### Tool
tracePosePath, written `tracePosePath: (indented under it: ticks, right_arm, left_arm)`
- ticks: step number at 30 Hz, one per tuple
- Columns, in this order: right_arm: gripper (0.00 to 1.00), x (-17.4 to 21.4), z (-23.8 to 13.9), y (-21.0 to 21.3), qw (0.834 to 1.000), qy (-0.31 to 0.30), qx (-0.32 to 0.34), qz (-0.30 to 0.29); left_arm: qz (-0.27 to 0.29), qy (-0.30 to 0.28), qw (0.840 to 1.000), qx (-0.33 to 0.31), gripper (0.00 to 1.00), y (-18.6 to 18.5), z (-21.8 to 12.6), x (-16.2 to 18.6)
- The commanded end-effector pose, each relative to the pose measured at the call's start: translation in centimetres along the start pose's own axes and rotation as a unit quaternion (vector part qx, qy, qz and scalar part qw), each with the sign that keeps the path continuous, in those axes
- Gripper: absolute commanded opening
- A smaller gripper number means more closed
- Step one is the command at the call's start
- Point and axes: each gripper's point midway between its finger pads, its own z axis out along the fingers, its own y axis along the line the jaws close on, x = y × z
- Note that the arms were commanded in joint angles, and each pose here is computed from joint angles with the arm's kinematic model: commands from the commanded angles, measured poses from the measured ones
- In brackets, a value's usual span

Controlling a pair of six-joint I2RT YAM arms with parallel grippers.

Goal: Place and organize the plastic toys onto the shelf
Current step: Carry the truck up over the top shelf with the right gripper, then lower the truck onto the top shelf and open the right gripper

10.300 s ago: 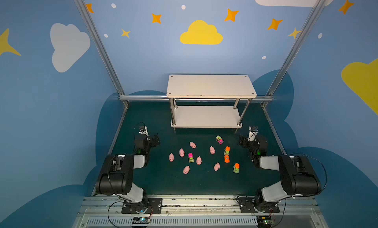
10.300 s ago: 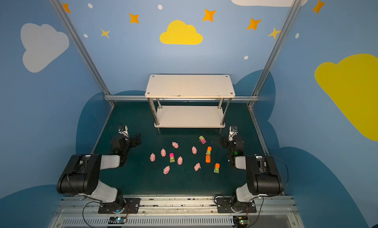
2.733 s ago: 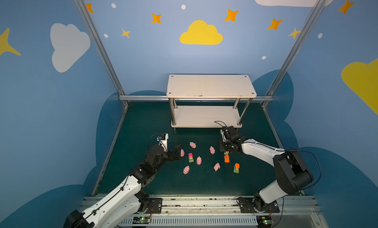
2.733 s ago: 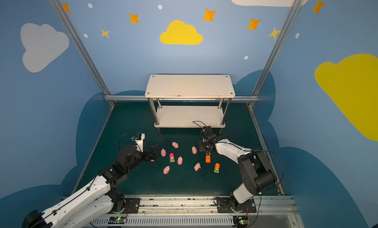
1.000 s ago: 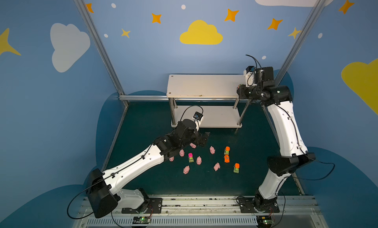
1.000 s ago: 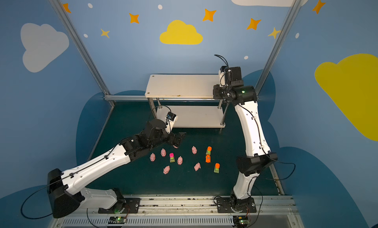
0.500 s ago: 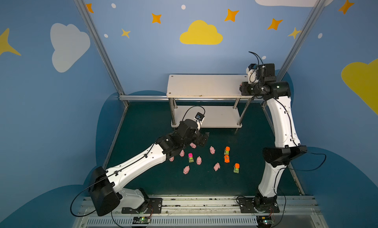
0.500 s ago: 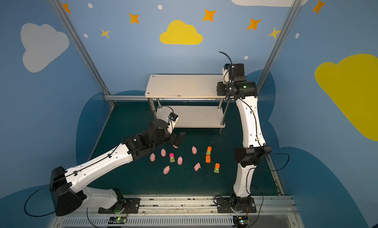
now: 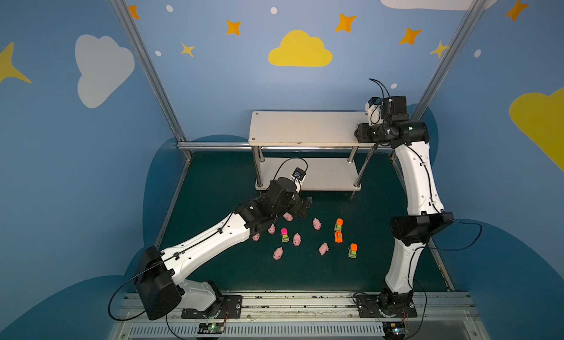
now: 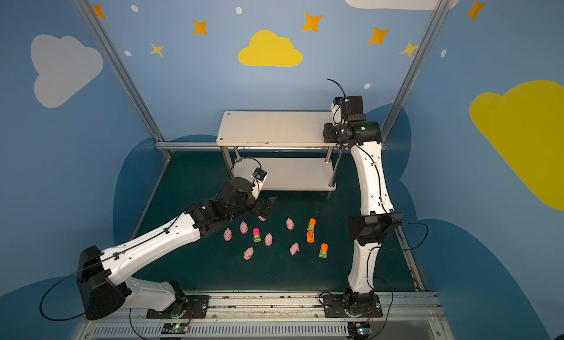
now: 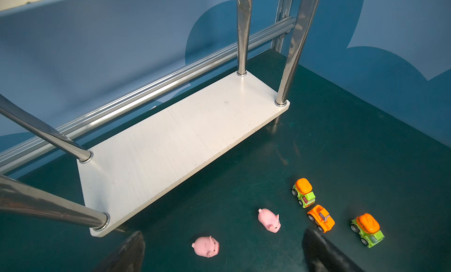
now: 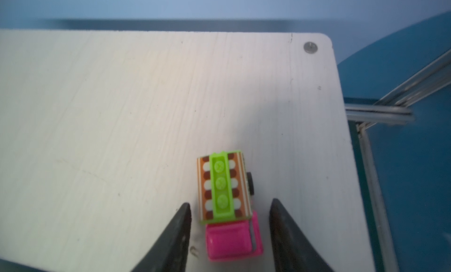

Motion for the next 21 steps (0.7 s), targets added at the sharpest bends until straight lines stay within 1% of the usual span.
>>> tracePosePath:
  ticks: [1,6,14,21]
  right_arm:
    - [0.61,0.0,-0.1,-0.1,1.000,0.002,-0.004,-0.001]
    - [0.66,-0.2,-0.4,-0.1,1.000,-0.003,-0.001,0.000]
    - [0.70,-0.3,-1.0,0.4,1.000,-0.009,-0.016,0.008]
    - [0.72,-1.2,-3.0,0.7,0.999,-0.033,-0.020,0.011]
  left_arm:
    - [0.001,-0.013,1.000,-0.005,1.00,0.2,-0.3,-1.4]
    - [-0.001,-0.014,1.000,-0.008,1.00,0.4,-0.4,-1.4]
    - [-0.002,-0.017,1.000,-0.013,1.00,0.6,-0.8,-1.5]
    - [-0.006,-0.021,1.000,-0.017,1.00,1.0,-1.5,-1.6]
